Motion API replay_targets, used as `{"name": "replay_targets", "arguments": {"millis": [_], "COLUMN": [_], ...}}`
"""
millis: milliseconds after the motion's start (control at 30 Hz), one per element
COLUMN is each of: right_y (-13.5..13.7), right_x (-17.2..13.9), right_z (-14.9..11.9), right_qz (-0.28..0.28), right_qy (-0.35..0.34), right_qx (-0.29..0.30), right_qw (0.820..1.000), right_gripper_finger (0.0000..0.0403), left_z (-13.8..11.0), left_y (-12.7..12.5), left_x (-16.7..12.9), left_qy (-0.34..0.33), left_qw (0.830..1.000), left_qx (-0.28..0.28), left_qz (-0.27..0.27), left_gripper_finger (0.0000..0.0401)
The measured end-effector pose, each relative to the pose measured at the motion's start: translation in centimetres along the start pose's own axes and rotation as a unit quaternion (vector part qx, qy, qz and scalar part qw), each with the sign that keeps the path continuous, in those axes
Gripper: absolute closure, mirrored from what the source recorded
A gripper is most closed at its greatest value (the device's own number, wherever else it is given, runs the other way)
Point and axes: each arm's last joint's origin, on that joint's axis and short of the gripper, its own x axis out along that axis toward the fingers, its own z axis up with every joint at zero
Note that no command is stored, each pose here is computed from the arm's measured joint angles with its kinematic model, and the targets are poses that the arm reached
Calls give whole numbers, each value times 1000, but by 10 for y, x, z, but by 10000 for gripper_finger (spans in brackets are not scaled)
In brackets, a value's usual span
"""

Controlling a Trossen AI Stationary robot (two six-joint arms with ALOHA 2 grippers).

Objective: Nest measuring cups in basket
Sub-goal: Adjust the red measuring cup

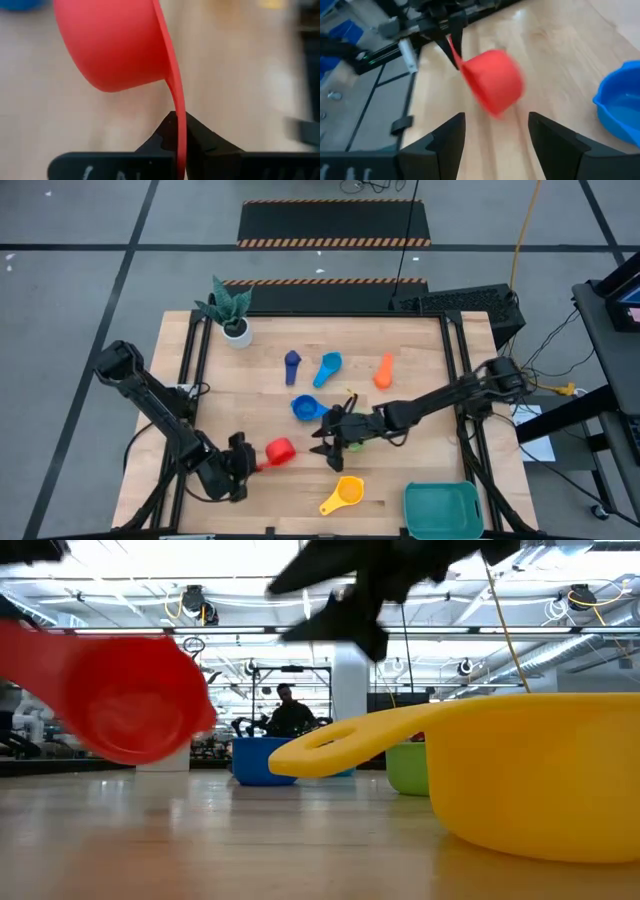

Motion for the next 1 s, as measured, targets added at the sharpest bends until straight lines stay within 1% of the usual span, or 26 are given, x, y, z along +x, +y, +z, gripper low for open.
{"name": "replay_targets", "arguments": {"millis": [100,200,300,467,533,567,700,800,1000], "right_y": [16,33,49,62,64,65,63,63,63], "right_x": [-21,-41,-55,-63,-63,-63,-63,-62,-63], "right_z": [5,8,8,-2,-6,-7,-4,-4,-4], "right_qz": [19,45,71,93,94,95,93,90,91], "right_qy": [-3,-14,-22,-17,-10,-10,-17,-17,-16], "right_qx": [-25,-54,-80,-113,-127,-133,-137,-136,-136], "right_qw": [999,997,994,989,987,987,986,986,986], "right_gripper_finger": [193,193,193,193,193,193,193,193,193], "left_z": [8,7,1,-13,-22,-26,-44,-49,-49], "left_y": [-11,-9,6,33,45,50,68,74,76], "left_x": [-6,-2,7,10,10,11,15,15,16], "left_qy": [-12,-30,-50,-105,-105,-99,-61,-52,-64], "left_qw": [996,989,980,950,943,942,945,946,948], "left_qx": [3,-9,-38,-98,-131,-145,-186,-197,-195], "left_qz": [-85,-144,-188,-277,-289,-287,-264,-253,-243], "left_gripper_finger": [393,396,393,396,397,396,384,381,376]}}
